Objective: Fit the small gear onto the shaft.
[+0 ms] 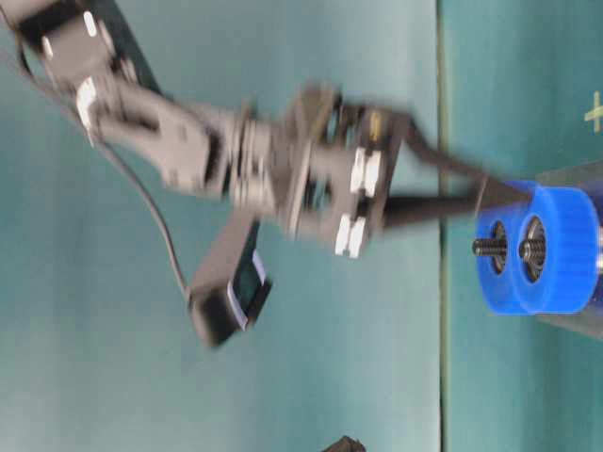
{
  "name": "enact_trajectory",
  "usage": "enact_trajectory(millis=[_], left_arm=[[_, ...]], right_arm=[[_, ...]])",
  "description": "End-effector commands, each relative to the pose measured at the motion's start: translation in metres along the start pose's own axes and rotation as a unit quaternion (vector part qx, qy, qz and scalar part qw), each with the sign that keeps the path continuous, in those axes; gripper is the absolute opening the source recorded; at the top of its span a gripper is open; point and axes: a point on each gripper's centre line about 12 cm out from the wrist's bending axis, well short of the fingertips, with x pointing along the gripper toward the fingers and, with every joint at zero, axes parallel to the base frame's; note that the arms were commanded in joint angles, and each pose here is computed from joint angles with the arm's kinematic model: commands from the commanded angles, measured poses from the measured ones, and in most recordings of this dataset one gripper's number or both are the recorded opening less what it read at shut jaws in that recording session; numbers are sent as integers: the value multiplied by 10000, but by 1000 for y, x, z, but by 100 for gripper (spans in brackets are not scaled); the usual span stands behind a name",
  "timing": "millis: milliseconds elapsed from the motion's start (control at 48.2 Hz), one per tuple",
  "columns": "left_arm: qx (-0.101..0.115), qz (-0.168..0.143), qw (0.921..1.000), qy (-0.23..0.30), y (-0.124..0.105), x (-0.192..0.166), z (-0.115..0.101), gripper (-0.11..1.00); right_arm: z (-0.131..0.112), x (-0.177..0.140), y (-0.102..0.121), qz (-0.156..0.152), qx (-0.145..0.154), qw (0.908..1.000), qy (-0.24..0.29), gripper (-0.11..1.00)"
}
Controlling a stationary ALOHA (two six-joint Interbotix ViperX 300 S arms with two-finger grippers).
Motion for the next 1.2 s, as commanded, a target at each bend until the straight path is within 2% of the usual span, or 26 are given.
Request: enact_trajectory(millis=[0, 104, 208, 374, 457, 623, 872, 1017, 1183], left_arm=[[8, 4, 9999, -138, 0, -1, 7, 0], [8, 4, 9999, -130, 0, -1, 7, 0], [8, 3, 9999, -115, 0, -1, 6, 0], [8, 3, 9999, -107, 0, -1, 5, 0], [8, 4, 9999, -130, 0, -1, 5, 0], [8, 6, 9997, -238, 0, -2, 6, 0], [8, 6, 9997, -238, 0, -1, 6, 0], [8, 8, 9996, -299, 0, -1, 7, 0], [8, 10, 9992, -391, 0, -1, 7, 0]], right_arm=[[-13, -28, 5, 140, -6, 9996, -260, -1], [-26, -41, 2, 192, -39, 9986, -490, -1], [-31, -54, -3, 278, -48, 9942, -1033, -1], [-30, -70, -5, 411, -202, 9781, -2028, -1], [-31, -73, -7, 430, -312, 9716, -2307, -1], [-34, -74, -8, 381, -690, 9628, -2584, -1], [-37, -70, -3, 229, -1468, 9505, -2728, -1], [-37, -69, -3, 197, -1594, 9448, -2856, -1], [-37, -67, -5, 207, -1567, 9397, -3032, -1]])
